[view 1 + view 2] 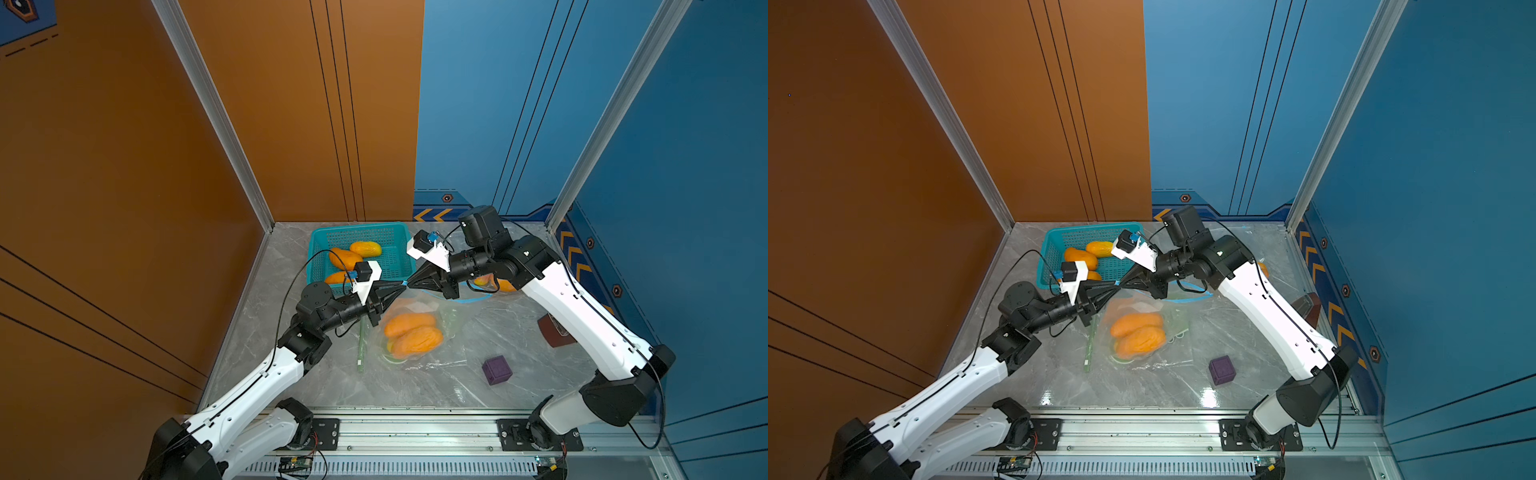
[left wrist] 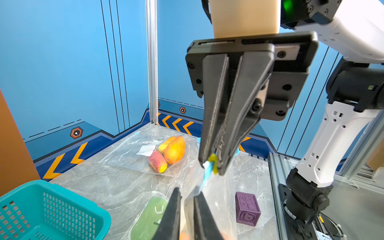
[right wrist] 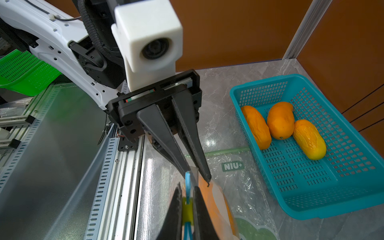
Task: Place the mango in a zip-top bag and seal the zipper
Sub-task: Zip the zipper on the zipper food storage bag.
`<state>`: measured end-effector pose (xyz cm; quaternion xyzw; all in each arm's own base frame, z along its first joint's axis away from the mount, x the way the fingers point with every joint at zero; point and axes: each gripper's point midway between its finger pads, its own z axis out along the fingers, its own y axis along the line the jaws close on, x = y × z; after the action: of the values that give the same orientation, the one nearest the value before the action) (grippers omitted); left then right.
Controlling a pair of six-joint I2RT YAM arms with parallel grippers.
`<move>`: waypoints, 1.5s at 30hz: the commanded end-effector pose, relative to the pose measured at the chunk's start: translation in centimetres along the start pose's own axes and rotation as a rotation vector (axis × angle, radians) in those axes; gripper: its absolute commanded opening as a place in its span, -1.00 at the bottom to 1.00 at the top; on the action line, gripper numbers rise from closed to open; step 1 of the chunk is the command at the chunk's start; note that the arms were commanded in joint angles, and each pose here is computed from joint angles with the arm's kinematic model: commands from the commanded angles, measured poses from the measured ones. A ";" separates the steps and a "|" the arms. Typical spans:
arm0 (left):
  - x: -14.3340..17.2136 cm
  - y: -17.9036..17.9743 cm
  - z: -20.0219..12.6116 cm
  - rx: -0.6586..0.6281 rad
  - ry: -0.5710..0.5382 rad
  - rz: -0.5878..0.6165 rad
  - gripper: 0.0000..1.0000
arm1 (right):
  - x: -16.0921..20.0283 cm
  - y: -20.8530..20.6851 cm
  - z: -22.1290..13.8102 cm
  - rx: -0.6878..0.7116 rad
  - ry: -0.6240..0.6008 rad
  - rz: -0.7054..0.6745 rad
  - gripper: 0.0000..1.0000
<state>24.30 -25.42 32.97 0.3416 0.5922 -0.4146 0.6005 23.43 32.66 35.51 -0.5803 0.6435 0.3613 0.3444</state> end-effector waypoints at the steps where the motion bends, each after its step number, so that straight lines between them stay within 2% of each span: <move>1: -1.3 -0.5 0.2 0.040 -0.023 0.009 -0.67 | 0.5 -0.1 0.2 0.003 0.032 0.025 -1.00; 11: -2.4 -1.1 0.2 0.066 -0.042 0.029 -0.69 | -0.5 -0.2 -0.1 0.013 0.016 0.005 -1.00; 14: -2.7 -1.2 0.3 0.070 -0.047 0.033 -0.76 | -0.4 -0.3 0.0 0.015 0.021 0.008 -1.00; 18: -3.2 -1.2 0.4 0.068 -0.055 0.039 -1.00 | -0.4 -0.3 0.1 0.014 0.023 0.009 -0.98; 20: -3.0 -1.0 0.4 0.054 -0.053 0.038 -1.00 | -0.3 -0.4 0.1 0.015 0.026 0.010 -0.75; 26: -2.8 -0.6 0.4 0.031 -0.053 0.035 -1.00 | -0.1 -0.5 -0.1 0.032 0.034 0.006 -0.36; 27: -2.9 -0.6 0.3 0.027 -0.054 0.037 -1.00 | 0.0 -0.5 -0.1 0.035 0.037 0.005 -0.35; 39: -3.1 0.1 0.2 -0.015 -0.064 0.034 -1.00 | 0.5 -0.7 0.1 0.032 0.048 0.014 -0.57; 45: -3.2 0.9 0.0 -0.066 -0.073 0.031 -1.00 | 0.9 -1.2 0.1 0.077 0.076 0.006 -0.89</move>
<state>24.85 -25.50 33.84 0.3353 0.5912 -0.4113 0.6073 24.60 32.64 35.17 -0.5768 0.6590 0.3334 0.3490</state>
